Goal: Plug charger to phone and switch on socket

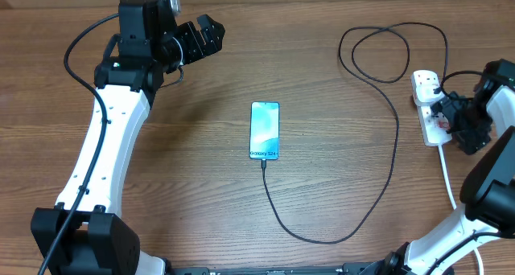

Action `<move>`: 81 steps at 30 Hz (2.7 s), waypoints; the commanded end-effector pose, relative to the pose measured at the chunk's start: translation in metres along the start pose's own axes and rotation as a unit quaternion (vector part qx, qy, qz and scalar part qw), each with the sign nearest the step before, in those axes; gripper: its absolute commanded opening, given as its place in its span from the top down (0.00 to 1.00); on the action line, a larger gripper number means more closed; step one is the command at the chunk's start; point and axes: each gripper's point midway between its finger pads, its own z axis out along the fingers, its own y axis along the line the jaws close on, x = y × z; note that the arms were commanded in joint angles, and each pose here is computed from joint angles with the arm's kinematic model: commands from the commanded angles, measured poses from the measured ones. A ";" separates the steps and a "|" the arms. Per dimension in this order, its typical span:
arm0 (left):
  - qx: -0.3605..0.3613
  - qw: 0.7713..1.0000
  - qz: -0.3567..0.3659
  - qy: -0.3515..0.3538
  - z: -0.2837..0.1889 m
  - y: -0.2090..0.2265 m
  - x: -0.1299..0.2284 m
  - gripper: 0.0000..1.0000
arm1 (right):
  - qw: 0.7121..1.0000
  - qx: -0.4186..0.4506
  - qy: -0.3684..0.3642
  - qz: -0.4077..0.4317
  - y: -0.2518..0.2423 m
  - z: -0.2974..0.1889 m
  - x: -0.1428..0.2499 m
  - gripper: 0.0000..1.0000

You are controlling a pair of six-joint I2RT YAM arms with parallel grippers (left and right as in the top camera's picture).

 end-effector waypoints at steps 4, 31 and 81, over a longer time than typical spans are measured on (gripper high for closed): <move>0.002 1.000 0.006 -0.010 -0.005 -0.005 -0.005 0.00 | 0.997 0.004 -0.069 -0.021 -0.002 -0.065 -0.031 0.00; 0.002 1.000 0.006 -0.008 -0.005 -0.005 -0.004 0.00 | 0.988 -0.076 -0.047 -0.125 0.029 -0.097 0.001 0.00; 0.010 1.000 0.012 -0.019 -0.033 -0.020 -0.006 0.00 | 0.988 -0.076 -0.047 -0.125 0.029 -0.097 0.001 0.00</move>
